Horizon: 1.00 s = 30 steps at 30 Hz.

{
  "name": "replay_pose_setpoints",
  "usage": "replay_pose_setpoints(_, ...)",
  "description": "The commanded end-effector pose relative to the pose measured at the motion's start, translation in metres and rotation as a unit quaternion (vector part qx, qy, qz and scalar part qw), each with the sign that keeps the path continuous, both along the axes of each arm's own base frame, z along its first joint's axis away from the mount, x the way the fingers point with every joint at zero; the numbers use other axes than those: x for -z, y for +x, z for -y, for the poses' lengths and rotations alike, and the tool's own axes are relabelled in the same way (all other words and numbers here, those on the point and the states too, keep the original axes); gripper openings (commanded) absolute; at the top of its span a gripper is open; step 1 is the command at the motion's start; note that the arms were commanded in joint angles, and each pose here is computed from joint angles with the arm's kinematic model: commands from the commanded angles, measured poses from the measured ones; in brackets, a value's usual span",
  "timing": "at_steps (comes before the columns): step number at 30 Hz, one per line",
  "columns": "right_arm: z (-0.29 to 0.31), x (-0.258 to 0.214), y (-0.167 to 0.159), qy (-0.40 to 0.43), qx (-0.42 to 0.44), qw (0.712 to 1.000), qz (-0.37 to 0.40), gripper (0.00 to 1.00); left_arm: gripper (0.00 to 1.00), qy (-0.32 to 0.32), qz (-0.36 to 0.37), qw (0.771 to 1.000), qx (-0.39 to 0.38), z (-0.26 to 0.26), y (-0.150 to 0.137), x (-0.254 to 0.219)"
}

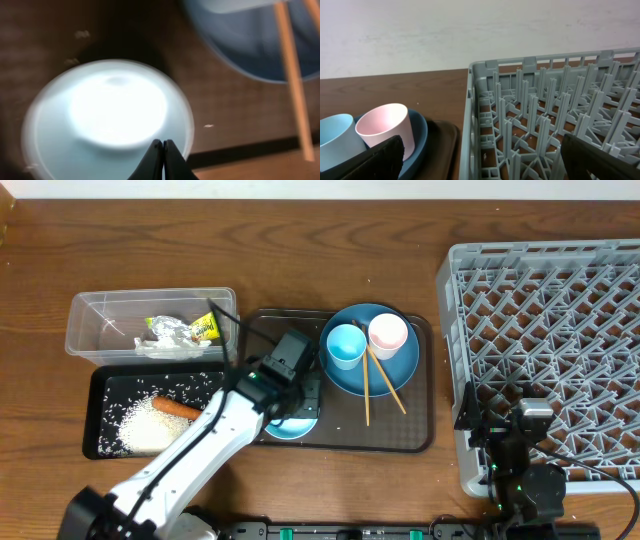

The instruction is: Sort waste into correct bins and load items into the dishwasher rack

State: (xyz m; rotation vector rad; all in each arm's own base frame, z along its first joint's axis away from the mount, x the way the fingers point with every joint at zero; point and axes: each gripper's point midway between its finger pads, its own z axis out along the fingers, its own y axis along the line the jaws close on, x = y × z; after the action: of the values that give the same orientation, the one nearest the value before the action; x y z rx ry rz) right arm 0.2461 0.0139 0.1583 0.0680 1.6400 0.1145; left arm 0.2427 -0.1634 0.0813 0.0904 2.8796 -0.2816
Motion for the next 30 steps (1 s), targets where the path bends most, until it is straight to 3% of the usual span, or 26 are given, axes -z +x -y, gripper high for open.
replay_pose_setpoints(1,0.0,0.001,0.0,-0.002,-0.001,1.0,-0.002,0.99,0.06,0.074,0.041,0.991,-0.103,-0.04,0.01,-0.007)
replay_pose_setpoints(4,0.0,0.001,0.0,-0.002,-0.001,1.0,-0.002,0.99,0.21,0.115,0.047,0.978,-0.17,-0.063,0.008,-0.008)
replay_pose_setpoints(6,0.0,0.001,0.0,-0.002,-0.001,1.0,-0.002,0.99,0.41,0.124,0.047,0.972,-0.192,-0.07,0.006,-0.007)
replay_pose_setpoints(9,0.0,0.001,0.0,-0.002,-0.001,1.0,-0.002,0.99,0.51,0.127,0.041,0.971,-0.201,-0.076,0.005,-0.005)
replay_pose_setpoints(19,0.0,0.001,0.0,-0.002,-0.001,1.0,-0.002,0.99,0.52,0.111,-0.019,0.96,-0.255,-0.1,-0.007,0.011)
replay_pose_setpoints(30,0.0,0.001,0.0,-0.002,-0.001,1.0,-0.002,0.99,0.53,0.08,-0.05,0.976,-0.199,-0.084,-0.018,0.027)
